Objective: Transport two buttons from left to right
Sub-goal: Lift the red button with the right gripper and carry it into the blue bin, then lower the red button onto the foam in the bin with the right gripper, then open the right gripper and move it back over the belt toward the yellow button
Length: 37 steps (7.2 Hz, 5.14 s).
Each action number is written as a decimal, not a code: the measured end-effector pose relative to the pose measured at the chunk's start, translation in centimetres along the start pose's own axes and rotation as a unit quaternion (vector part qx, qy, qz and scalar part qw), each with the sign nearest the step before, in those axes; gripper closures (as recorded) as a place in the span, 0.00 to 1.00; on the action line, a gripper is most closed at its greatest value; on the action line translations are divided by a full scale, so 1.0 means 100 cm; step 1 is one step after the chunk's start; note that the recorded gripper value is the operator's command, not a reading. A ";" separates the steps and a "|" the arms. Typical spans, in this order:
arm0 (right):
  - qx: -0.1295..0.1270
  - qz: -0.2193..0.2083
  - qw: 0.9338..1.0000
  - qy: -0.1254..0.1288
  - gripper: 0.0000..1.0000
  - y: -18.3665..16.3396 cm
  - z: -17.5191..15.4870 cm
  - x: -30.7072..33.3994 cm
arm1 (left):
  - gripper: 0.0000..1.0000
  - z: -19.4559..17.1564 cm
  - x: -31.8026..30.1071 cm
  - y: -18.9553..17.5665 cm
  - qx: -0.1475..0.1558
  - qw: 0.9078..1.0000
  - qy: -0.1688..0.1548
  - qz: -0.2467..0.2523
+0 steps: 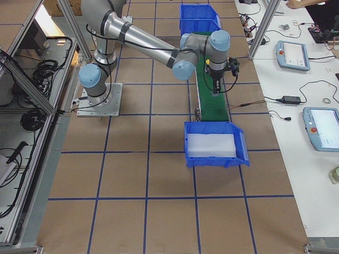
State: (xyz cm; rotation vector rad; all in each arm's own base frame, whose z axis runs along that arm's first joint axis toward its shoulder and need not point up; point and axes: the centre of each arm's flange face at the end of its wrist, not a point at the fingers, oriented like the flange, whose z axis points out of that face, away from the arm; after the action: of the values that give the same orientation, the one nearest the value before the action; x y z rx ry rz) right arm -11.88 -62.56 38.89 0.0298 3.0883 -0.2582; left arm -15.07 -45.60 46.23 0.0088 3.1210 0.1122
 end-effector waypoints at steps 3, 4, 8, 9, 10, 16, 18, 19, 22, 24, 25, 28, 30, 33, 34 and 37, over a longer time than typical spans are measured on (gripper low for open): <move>0.000 -0.008 1.000 0.015 0.90 0.062 -0.054 0.110 | 0.00 0.000 0.000 0.000 0.000 1.000 0.000 0.000; 0.001 -0.025 0.999 0.021 0.90 0.076 -0.060 0.134 | 0.00 0.000 0.000 0.000 0.000 1.000 0.000 0.000; 0.011 -0.068 0.997 0.041 0.90 0.086 -0.022 0.215 | 0.00 0.006 0.000 0.002 -0.005 1.000 0.000 0.000; 0.019 -0.061 0.997 0.040 0.89 0.076 0.011 0.232 | 0.00 0.008 0.000 0.002 -0.006 1.000 0.000 0.000; 0.027 -0.043 0.998 0.030 0.89 0.070 0.040 0.242 | 0.00 0.009 0.000 0.002 -0.007 1.000 0.000 0.000; -0.010 0.027 1.000 0.010 0.22 0.073 0.106 0.257 | 0.00 0.011 0.000 0.002 -0.009 1.000 0.000 0.000; -0.008 0.019 1.000 0.012 0.01 0.073 0.101 0.256 | 0.00 0.011 0.000 0.002 -0.009 1.000 0.000 0.000; -0.003 0.011 1.000 0.016 0.00 0.073 0.092 0.254 | 0.00 0.011 0.000 0.003 -0.009 1.000 0.000 0.000; 0.009 0.001 0.999 0.038 0.00 0.077 0.017 0.229 | 0.00 0.010 0.000 0.003 -0.008 1.000 0.000 0.000; -0.001 -0.014 0.999 0.041 0.00 0.080 -0.033 0.182 | 0.00 0.010 0.000 0.003 -0.008 1.000 0.000 0.000; -0.006 -0.028 0.999 0.035 0.00 0.074 -0.044 0.143 | 0.00 0.010 0.000 0.003 -0.009 1.000 0.000 0.000; -0.022 -0.061 0.998 0.025 0.00 0.041 -0.030 -0.001 | 0.00 0.011 0.000 0.003 -0.009 1.000 0.000 0.000; -0.033 -0.054 0.998 0.012 0.00 0.035 -0.008 -0.071 | 0.00 0.011 0.000 0.003 -0.009 1.000 0.000 0.000; -0.020 -0.058 0.998 0.010 0.00 -0.004 0.043 -0.118 | 0.00 0.011 0.000 0.003 -0.009 1.000 0.000 0.000; -0.015 -0.061 0.998 0.012 0.00 -0.012 0.048 -0.118 | 0.00 0.010 0.000 0.003 -0.009 1.000 0.000 0.000; -0.010 -0.060 0.998 0.015 0.00 -0.018 0.051 -0.118 | 0.00 0.009 0.000 0.002 -0.007 1.000 0.000 0.000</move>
State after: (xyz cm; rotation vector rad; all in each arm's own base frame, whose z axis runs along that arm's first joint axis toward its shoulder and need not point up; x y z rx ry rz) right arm 0.06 -65.35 34.67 -0.1557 3.1271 -0.2338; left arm -15.06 -45.29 45.31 0.0083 3.1203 0.1354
